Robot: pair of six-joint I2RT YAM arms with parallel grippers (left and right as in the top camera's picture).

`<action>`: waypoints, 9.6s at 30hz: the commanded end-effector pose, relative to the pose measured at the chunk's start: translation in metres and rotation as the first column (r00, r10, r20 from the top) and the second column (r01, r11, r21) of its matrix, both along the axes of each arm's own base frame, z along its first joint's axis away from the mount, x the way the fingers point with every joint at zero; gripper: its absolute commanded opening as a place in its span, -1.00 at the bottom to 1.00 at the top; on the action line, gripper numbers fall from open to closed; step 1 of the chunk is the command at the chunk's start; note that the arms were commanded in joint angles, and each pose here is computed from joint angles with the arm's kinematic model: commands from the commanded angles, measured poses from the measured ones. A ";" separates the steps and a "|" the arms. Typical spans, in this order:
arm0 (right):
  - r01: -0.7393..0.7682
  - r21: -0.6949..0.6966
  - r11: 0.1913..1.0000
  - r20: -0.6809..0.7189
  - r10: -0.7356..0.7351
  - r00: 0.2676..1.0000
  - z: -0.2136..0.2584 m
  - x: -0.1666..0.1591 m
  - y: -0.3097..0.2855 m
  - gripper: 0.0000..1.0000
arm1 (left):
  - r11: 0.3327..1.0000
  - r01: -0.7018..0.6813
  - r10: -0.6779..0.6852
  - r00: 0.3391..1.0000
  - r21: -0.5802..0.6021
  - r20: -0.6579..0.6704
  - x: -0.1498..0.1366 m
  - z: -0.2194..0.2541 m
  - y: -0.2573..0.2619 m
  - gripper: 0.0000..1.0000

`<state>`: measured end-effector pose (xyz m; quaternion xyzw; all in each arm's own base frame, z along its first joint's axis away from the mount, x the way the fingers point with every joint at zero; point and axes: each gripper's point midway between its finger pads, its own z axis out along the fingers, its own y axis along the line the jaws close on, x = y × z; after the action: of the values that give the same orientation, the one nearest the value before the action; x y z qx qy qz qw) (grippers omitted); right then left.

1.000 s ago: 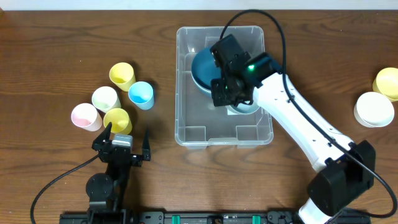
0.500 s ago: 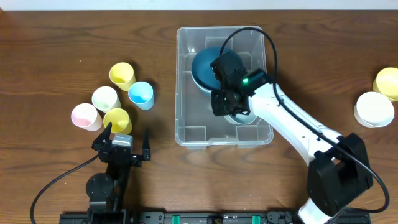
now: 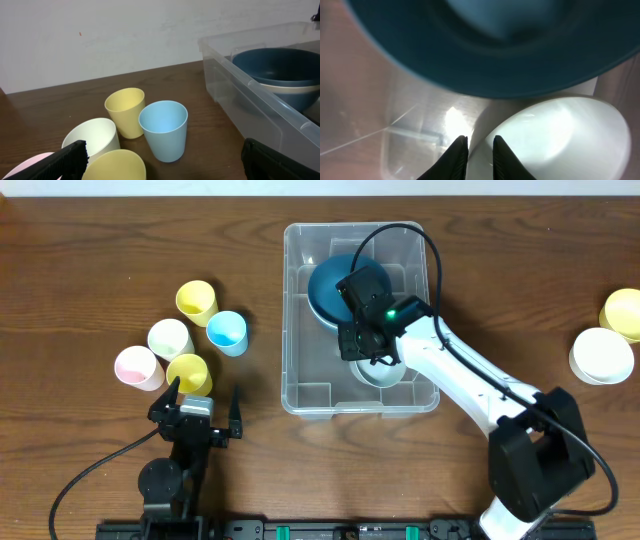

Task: Pack container
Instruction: 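Carry the white bowl into the container beside the stacked bowls, then lower the white bowl into the container and open the right gripper, then move the right gripper out to the white bowl on the right, then grasp the rim of the white bowl with the right gripper, then carry the white bowl into the container onto the white bowl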

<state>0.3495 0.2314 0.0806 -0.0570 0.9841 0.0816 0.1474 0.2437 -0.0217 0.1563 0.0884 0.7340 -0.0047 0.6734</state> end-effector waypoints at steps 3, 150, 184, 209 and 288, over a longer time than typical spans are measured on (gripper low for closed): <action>0.023 -0.091 0.996 -0.011 -0.024 1.000 -0.024 0.002 -0.011 -0.61 | 1.000 0.011 -0.010 0.999 0.007 -0.043 -0.001 -0.015 -0.001 0.96; 0.638 -0.108 0.762 0.027 -0.639 0.768 0.166 0.019 -0.257 0.75 | 1.000 0.011 -0.010 0.999 0.007 -0.043 -0.001 -0.015 -0.001 0.96; 0.828 -0.123 0.547 0.061 -0.829 0.556 0.019 0.000 -0.430 0.99 | 1.000 0.011 -0.010 0.999 0.007 -0.043 -0.001 -0.015 -0.001 0.96; 0.755 -0.192 0.627 -0.051 -0.775 0.630 -0.057 0.004 -0.445 0.99 | 1.000 0.011 -0.010 0.999 0.007 -0.043 -0.001 -0.015 -0.001 0.96; 0.748 -0.041 0.663 -0.151 -0.744 0.651 -0.019 0.056 -0.427 -0.98 | 1.000 0.011 -0.010 0.999 0.007 -0.043 -0.001 -0.015 -0.001 0.96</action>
<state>0.3770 -0.2057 0.0366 0.3692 0.9277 -0.0087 0.0539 0.2437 -0.0217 0.1563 0.0884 0.7340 -0.0047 0.6734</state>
